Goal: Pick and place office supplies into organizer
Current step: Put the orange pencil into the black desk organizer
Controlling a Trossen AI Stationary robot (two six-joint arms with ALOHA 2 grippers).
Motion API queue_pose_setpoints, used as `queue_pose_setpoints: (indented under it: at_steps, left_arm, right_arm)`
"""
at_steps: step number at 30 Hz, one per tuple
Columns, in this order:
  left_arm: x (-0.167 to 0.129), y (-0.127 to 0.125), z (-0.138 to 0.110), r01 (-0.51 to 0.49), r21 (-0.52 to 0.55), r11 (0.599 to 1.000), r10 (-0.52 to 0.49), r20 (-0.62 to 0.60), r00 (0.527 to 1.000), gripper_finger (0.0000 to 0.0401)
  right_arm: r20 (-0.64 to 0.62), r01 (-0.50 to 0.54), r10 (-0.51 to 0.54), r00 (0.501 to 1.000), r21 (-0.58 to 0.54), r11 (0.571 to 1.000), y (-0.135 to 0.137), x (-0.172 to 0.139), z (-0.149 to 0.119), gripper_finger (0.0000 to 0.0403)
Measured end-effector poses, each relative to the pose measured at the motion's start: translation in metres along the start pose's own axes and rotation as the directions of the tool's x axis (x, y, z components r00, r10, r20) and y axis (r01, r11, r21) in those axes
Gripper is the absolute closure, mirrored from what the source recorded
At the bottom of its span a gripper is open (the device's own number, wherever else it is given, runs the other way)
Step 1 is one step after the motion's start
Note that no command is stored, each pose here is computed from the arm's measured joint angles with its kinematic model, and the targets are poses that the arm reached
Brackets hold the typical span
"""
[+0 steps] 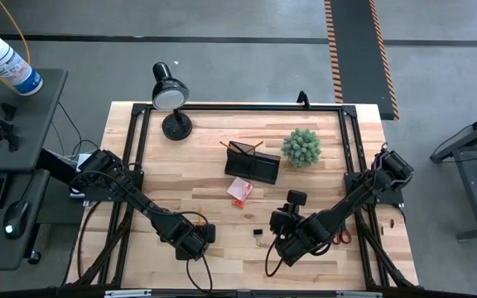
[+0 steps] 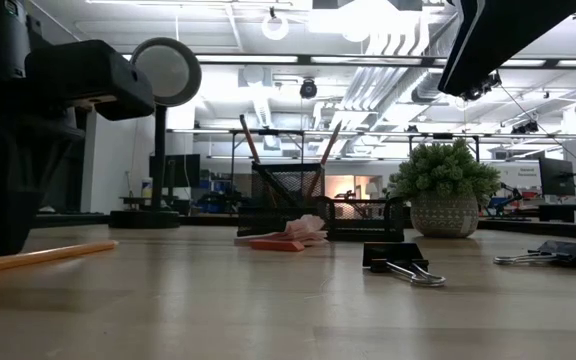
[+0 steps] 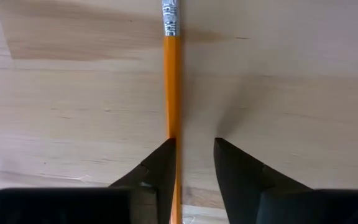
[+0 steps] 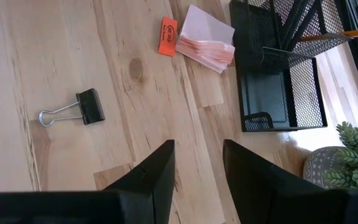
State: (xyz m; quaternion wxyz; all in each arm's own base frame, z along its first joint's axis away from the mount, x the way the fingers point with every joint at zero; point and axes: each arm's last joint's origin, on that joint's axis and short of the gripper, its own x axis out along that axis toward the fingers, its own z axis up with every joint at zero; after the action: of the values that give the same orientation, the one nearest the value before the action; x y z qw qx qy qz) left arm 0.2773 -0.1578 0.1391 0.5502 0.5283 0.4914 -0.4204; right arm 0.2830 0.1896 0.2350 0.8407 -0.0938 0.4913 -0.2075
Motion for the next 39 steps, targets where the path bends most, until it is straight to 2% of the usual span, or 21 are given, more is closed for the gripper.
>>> queue_pose_setpoints:
  at_steps: [8,22,29,34,39]
  left_arm:
    - [0.002,-0.001,0.0,0.011,0.0,1.0,-0.011,0.007,1.0,0.0394]
    - [0.002,-0.002,-0.001,0.021,-0.023,1.0,-0.021,-0.006,1.0,0.04]
    - [-0.011,0.009,0.001,-0.062,-0.011,0.998,0.06,-0.105,0.993,0.0373]
    - [-0.026,0.025,0.009,-0.144,0.022,0.989,0.145,-0.057,0.988,0.0341]
    - [-0.03,0.033,0.014,-0.219,0.007,0.976,0.219,-0.007,0.976,0.0295]
  right_arm:
    - [0.0,0.0,0.0,1.0,0.0,1.0,0.0,0.0,0.0,0.0274]
    - [0.001,0.002,-0.002,1.0,0.0,1.0,0.0,0.0,0.0,0.0274]
    - [0.001,0.002,-0.002,1.0,0.0,1.0,0.0,0.0,0.0,0.0274]
    - [0.001,0.001,-0.001,1.0,0.0,1.0,0.0,0.0,0.0,0.0274]
    - [-0.012,-0.01,0.01,1.0,0.003,1.0,0.0,0.0,-0.001,0.0274]
